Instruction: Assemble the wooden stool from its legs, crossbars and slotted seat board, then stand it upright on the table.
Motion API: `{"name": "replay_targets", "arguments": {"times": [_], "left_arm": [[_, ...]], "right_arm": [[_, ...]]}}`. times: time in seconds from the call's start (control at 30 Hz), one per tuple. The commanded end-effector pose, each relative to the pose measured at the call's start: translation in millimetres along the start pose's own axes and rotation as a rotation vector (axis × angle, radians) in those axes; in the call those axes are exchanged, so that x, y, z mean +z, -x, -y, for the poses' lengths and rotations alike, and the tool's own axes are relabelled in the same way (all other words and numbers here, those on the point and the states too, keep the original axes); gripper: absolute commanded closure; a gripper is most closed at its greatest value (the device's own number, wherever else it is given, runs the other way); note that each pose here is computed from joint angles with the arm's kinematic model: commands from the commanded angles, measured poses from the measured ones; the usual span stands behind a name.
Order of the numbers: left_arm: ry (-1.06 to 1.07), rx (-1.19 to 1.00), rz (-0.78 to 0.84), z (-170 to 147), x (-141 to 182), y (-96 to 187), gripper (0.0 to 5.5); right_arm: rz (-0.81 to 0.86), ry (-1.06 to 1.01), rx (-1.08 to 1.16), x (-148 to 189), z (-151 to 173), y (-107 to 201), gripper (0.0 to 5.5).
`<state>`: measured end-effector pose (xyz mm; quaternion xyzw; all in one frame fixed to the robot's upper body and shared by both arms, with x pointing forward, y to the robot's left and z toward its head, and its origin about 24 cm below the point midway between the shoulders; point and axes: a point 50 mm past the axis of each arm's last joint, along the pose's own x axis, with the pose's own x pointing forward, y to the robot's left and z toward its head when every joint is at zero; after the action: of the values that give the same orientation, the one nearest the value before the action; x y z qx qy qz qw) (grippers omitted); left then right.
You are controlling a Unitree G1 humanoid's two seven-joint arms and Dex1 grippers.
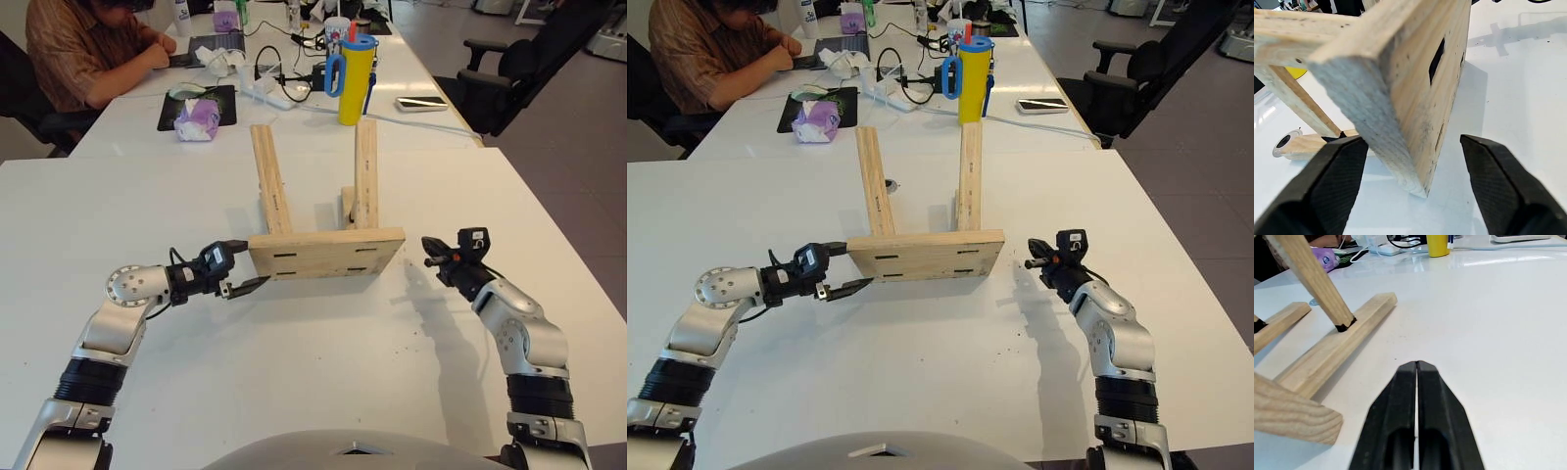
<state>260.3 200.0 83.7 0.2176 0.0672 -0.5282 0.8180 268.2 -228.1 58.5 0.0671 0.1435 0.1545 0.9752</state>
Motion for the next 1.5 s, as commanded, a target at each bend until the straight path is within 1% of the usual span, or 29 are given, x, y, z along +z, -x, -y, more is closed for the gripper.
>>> {"name": "replay_targets", "arguments": {"times": [0.03, 0.17, 0.2, 0.3, 0.4, 0.47, 0.57, 0.67, 0.77, 0.8, 0.87, 0.93, 0.97, 1.03, 1.13, 1.23, 1.37, 1.5], "left_arm": [[0.043, -0.044, 0.039, -3, 4, -2, 2.74], [0.093, -0.057, 0.073, -1, 7, -7, 3.44], [0.104, -0.058, 0.071, 0, 7, -8, 3.52], [0.172, -0.036, 0.091, 1, 9, -15, 3.99], [0.307, 0.005, 0.169, -1, 19, -23, 4.11], [0.439, 0.029, 0.24, -4, 31, -26, 4.11], [0.567, 0.058, 0.387, -13, 62, -24, 4.11], [0.722, 0.102, 0.627, -37, 105, -15, 4.12], [0.909, 0.212, 0.924, -73, 145, 5, 4.16], [0.979, 0.281, 1.015, -87, 153, 15, 4.17], [1.091, 0.422, 1.11, -110, 155, 35, 4.18], [1.159, 0.515, 1.128, -122, 151, 47, 4.18], [1.195, 0.606, 1.096, -129, 140, 54, 4.18], [1.305, 0.783, 0.98, -139, 100, 60, 4.18], [1.467, 0.944, 0.842, -135, 44, 58, 4.19], [1.558, 1.03, 0.756, -124, 7, 53, 4.19], [1.603, 1.042, 0.669, -108, -17, 43, 4.16], [1.585, 1.058, 0.688, -104, -20, 45, 4.16]], "right_arm": [[0.002, 0.017, -0.005, 1, 2, -3, 5.5], [0.0, -0.015, -0.007, -2, 1, -6, 5.5], [0.0, -0.017, -0.006, -2, 1, -6, 5.5], [-0.001, -0.006, -0.012, -2, 1, -9, 5.5], [-0.002, -0.008, -0.02, -3, 0, -14, 5.5], [-0.007, -0.012, -0.017, -4, -2, -16, 5.5], [-0.044, -0.021, 0.003, -10, -7, -19, 5.5], [-0.104, -0.035, 0.037, -24, -19, -21, 5.5], [-0.142, -0.056, 0.073, -33, -34, -23, 5.5], [-0.152, -0.058, 0.084, -35, -38, -24, 5.5], [-0.158, -0.064, 0.094, -37, -43, -25, 5.5], [-0.163, -0.066, 0.098, -38, -45, -26, 5.5], [-0.172, -0.072, 0.106, -39, -47, -27, 5.5], [-0.198, -0.065, 0.119, -43, -51, -29, 5.5], [-0.207, -0.063, 0.131, -43, -56, -32, 5.5], [-0.204, -0.052, 0.143, -40, -59, -35, 5.5], [-0.201, -0.044, 0.148, -35, -59, -36, 5.5], [-0.207, -0.042, 0.143, -36, -56, -36, 5.5]]}}
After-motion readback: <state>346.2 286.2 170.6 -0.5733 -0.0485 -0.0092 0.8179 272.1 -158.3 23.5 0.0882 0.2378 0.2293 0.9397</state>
